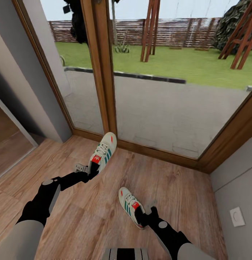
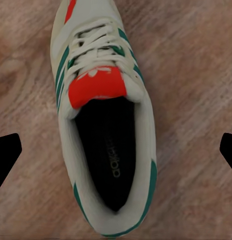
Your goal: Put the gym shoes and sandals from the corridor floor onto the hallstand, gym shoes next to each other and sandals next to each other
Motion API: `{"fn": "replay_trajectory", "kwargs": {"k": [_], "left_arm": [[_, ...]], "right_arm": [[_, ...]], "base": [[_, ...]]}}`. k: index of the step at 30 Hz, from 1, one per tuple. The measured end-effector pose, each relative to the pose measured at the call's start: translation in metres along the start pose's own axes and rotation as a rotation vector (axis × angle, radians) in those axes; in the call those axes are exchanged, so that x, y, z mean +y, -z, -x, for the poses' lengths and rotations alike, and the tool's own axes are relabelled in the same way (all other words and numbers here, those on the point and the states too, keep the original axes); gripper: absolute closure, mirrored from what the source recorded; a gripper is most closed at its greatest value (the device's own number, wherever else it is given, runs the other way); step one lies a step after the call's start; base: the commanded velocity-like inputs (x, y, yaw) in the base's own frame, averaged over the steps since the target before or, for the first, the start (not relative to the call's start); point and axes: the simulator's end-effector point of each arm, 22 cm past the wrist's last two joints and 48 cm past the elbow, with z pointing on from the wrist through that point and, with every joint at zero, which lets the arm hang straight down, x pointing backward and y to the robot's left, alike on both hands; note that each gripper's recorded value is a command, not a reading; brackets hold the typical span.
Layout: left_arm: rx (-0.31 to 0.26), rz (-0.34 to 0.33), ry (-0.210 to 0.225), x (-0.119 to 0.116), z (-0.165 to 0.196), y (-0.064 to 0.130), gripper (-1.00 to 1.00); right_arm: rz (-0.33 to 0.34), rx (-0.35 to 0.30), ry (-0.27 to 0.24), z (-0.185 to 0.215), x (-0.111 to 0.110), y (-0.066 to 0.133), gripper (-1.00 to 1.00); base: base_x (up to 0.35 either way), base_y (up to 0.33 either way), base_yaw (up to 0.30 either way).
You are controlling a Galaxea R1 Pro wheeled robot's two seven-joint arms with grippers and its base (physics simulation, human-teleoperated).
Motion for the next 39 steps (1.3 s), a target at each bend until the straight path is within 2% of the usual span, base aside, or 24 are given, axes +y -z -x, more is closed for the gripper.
{"fn": "replay_trajectory", "kwargs": {"k": [8, 14, 27, 39], "left_arm": [[0.037, -0.001, 0.026, 0.006, -0.027, -0.009, 1.0], [0.039, -0.001, 0.03, 0.007, -0.03, -0.01, 1.0], [0.098, -0.002, 0.071, 0.014, -0.073, -0.022, 1.0], [0.11, -0.002, 0.081, 0.016, -0.083, -0.025, 1.0]], "right_arm": [[0.014, 0.038, -0.014, -0.023, 0.005, -0.009, -1.0], [0.015, 0.04, -0.015, -0.024, 0.006, -0.01, -1.0], [0.038, 0.104, -0.036, -0.062, 0.015, -0.022, -1.0], [0.043, 0.118, -0.041, -0.07, 0.018, -0.024, -1.0]], "base": [[0.0, 0.0, 0.0], [0.0, 0.0, -0.003], [0.0, 0.0, -0.085], [0.0, 0.0, -0.049]]}}
